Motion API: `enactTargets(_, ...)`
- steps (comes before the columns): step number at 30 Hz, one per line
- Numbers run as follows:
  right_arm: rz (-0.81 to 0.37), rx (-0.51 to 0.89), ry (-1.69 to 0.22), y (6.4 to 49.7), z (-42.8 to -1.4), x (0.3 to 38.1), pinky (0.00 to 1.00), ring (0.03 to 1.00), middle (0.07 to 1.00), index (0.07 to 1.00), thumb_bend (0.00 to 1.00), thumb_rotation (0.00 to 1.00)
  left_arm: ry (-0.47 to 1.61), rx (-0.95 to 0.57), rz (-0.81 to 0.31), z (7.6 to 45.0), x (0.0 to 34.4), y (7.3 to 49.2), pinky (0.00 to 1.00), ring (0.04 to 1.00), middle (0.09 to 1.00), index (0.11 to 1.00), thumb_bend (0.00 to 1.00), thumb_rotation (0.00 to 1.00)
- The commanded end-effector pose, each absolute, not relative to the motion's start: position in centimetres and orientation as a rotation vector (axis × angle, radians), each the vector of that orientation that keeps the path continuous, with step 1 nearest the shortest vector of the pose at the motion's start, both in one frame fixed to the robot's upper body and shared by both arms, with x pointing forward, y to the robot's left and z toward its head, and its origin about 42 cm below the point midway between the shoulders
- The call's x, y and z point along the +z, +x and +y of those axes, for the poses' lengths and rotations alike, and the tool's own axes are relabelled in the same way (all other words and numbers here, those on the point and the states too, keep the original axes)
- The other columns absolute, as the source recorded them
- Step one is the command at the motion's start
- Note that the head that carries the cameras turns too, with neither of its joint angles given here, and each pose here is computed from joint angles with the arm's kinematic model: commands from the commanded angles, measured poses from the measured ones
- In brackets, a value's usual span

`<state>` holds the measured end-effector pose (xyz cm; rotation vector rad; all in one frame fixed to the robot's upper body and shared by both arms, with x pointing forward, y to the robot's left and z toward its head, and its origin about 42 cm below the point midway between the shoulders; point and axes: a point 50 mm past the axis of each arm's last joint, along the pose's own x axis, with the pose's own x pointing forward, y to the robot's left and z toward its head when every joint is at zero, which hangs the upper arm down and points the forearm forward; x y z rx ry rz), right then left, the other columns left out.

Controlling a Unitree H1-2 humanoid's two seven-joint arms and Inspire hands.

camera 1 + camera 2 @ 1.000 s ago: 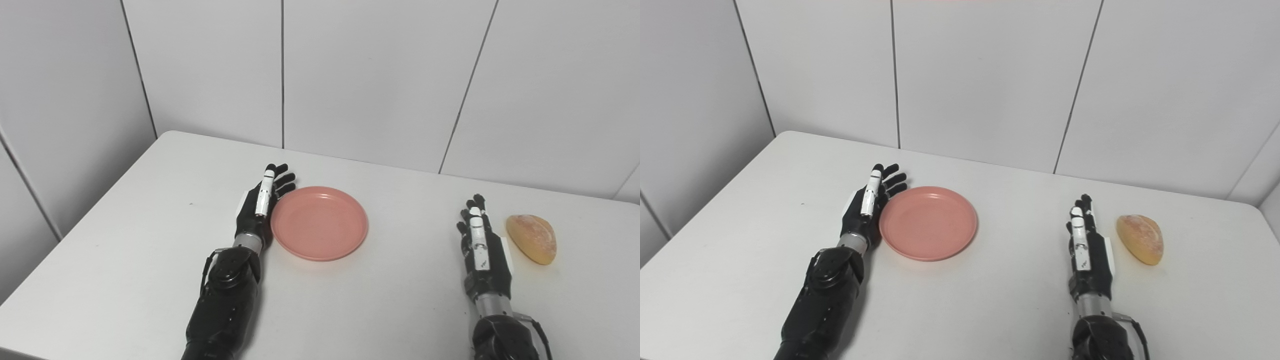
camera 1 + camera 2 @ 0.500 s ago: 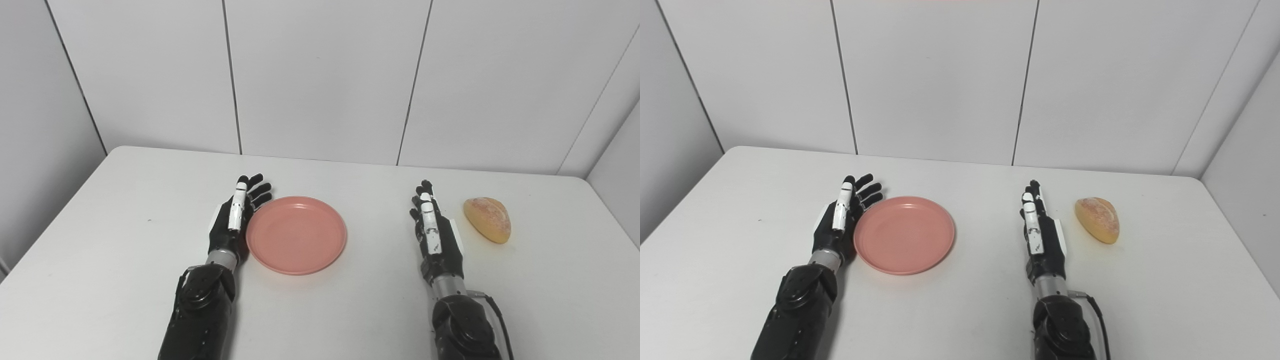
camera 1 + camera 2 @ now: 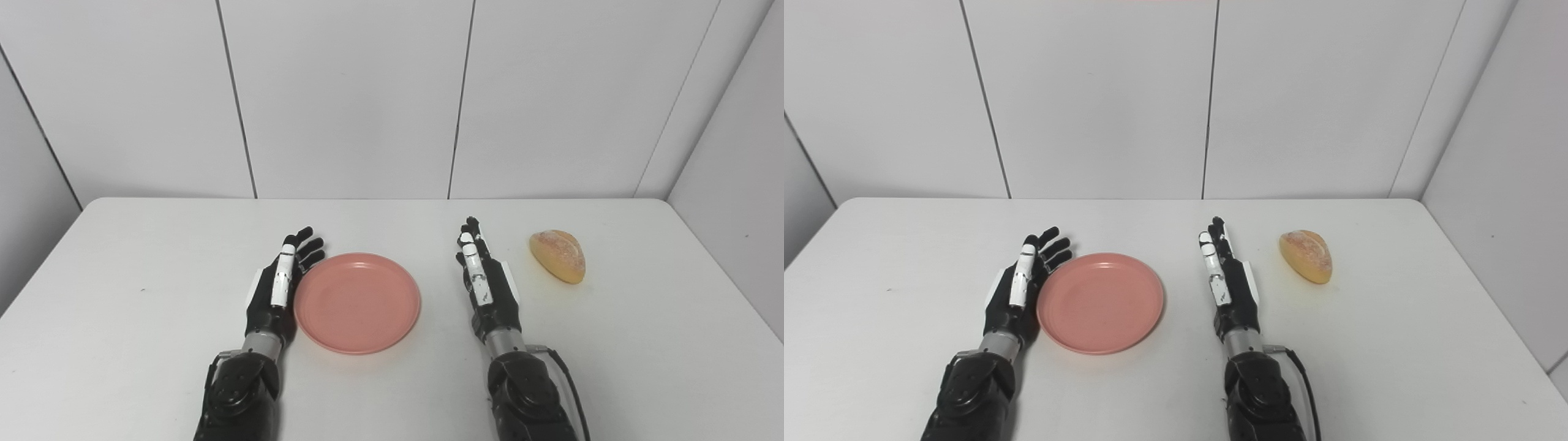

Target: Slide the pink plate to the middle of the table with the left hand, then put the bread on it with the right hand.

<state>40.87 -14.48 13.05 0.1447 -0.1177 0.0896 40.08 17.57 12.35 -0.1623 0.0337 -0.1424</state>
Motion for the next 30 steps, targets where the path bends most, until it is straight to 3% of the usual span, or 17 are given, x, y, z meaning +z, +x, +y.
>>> enactTargets(1, -0.224, 0.104, 0.154, 41.8, -13.5, 15.5, 1.0, 1.0, 1.0, 1.0, 0.53, 0.87, -0.157, -0.165, 0.058, 16.9, 12.1, 39.8, 0.87, 0.872, 0.861, 0.864, 0.41, 1.0)
enactTargets(8, -0.232, 0.114, 0.133, 41.7, -13.6, 15.6, 1.0, 1.0, 1.0, 1.0, 0.49, 0.88, -0.163, -0.2, 0.038, 15.9, 12.2, 39.3, 0.91, 0.901, 0.884, 0.875, 0.42, 1.0)
enactTargets(15, -0.247, 0.11, 0.062, 41.9, -13.9, 15.8, 1.0, 1.0, 1.0, 1.0, 0.55, 0.89, -0.164, -0.209, 0.02, 15.5, 11.9, 39.2, 0.93, 0.908, 0.888, 0.879, 0.41, 1.0)
enactTargets(20, -0.37, 0.097, -0.138, 42.5, -15.4, 17.0, 1.0, 1.0, 1.0, 1.0, 0.53, 0.93, -0.144, -0.197, -0.025, 16.1, 11.9, 39.7, 0.92, 0.923, 0.915, 0.911, 0.38, 1.0)
enactTargets(25, -0.44, 0.059, -0.227, 43.3, -16.7, 18.3, 0.98, 1.0, 1.0, 1.0, 0.5, 0.81, -0.131, -0.188, -0.069, 16.5, 11.8, 40.1, 0.94, 0.936, 0.93, 0.932, 0.36, 1.0)
enactTargets(28, -0.467, 0.015, -0.318, 43.8, -17.8, 18.9, 0.9, 0.984, 1.0, 1.0, 0.5, 0.78, -0.14, -0.195, -0.095, 16.7, 11.9, 40.2, 0.94, 0.935, 0.93, 0.936, 0.39, 1.0)
enactTargets(30, -0.48, -0.02, -0.374, 44.2, -18.6, 19.2, 0.95, 0.979, 0.998, 0.988, 0.52, 0.77, -0.151, -0.198, -0.106, 16.7, 11.9, 40.2, 0.94, 0.93, 0.925, 0.931, 0.4, 1.0)
